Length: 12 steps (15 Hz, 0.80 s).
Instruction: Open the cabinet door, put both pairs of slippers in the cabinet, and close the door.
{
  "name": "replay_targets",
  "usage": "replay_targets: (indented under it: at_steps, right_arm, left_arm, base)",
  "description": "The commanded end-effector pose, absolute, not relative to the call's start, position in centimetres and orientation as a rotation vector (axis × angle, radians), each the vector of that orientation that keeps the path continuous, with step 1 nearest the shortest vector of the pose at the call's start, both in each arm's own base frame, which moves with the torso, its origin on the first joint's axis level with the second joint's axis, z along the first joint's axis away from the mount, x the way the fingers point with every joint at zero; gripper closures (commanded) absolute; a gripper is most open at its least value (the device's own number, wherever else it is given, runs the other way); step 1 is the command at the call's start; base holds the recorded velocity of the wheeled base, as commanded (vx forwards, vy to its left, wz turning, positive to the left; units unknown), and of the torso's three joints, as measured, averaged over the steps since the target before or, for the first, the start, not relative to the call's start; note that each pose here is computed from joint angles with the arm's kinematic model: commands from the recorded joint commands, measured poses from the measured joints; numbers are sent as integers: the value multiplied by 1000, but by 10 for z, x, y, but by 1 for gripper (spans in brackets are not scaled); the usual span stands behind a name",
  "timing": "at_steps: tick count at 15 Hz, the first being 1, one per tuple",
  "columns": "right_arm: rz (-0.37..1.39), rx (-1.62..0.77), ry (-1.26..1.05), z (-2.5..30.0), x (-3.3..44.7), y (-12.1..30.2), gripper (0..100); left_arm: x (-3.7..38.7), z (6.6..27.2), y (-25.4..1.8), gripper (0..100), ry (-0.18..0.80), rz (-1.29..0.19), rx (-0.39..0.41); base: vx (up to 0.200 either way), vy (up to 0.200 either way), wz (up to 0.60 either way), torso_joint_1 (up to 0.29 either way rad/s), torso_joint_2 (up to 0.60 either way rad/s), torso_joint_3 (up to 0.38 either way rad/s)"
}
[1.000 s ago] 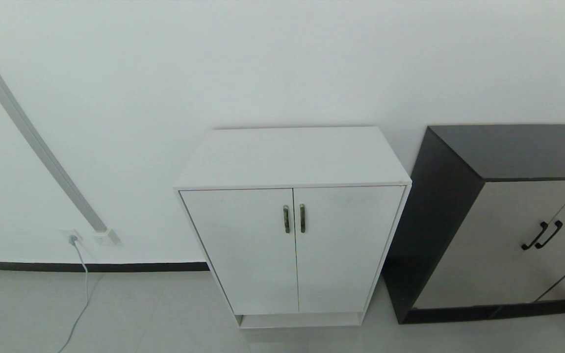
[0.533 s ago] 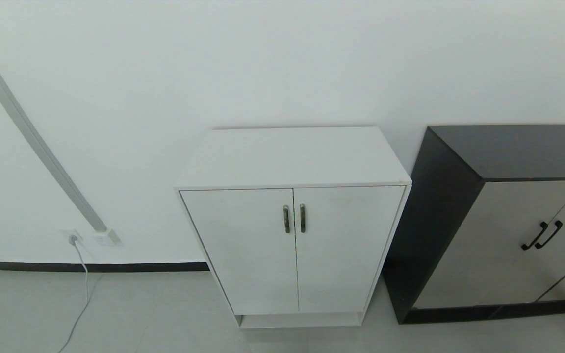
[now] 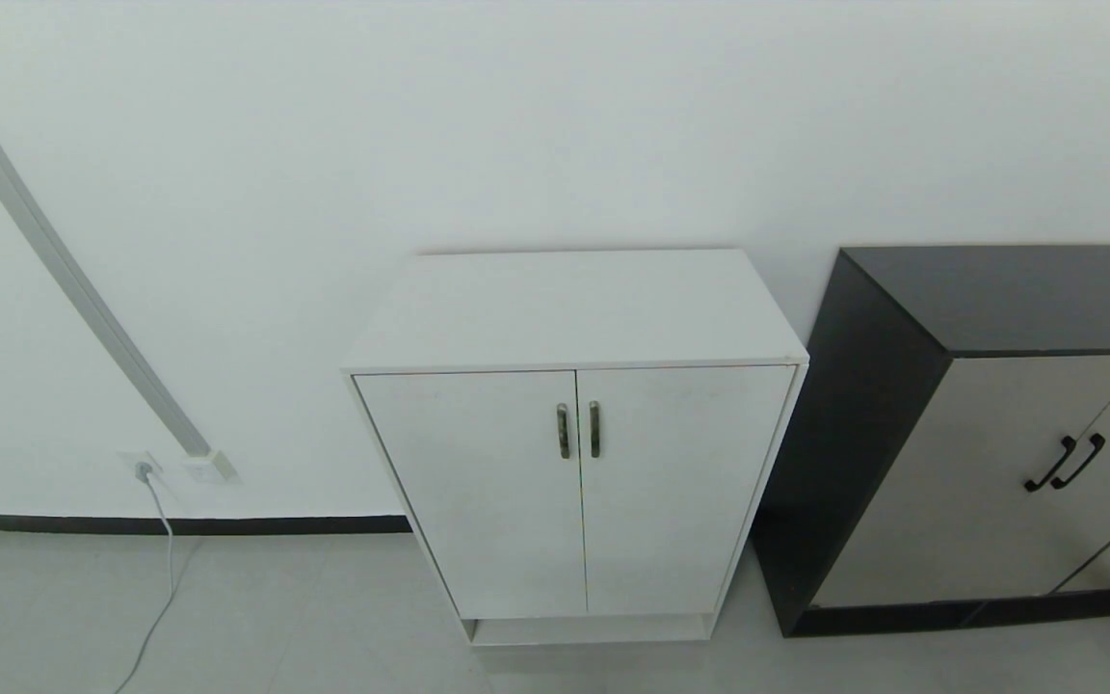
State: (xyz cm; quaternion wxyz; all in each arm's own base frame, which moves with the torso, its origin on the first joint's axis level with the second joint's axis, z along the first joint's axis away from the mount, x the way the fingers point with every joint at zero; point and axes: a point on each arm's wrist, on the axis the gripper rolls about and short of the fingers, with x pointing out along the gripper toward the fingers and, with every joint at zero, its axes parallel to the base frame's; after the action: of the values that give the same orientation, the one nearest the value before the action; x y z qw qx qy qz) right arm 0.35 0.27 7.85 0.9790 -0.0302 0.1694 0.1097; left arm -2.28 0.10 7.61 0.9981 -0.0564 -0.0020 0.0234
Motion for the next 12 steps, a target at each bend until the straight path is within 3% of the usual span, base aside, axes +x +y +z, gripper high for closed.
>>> replay_targets:
  at_steps: [1, 12]
  right_arm:
    - [186, -57, 251, 79, -4, 2, 100]
    - [112, -42, 18, 76, -22, 2, 100]
  left_arm:
    - [-23, 76, 1, 100, -4, 47, -114]
    - [-23, 76, 1, 100, -4, 49, -114]
  base:
    - [0, 0, 0, 0, 0, 0]
    - [0, 0, 0, 0, 0, 0]
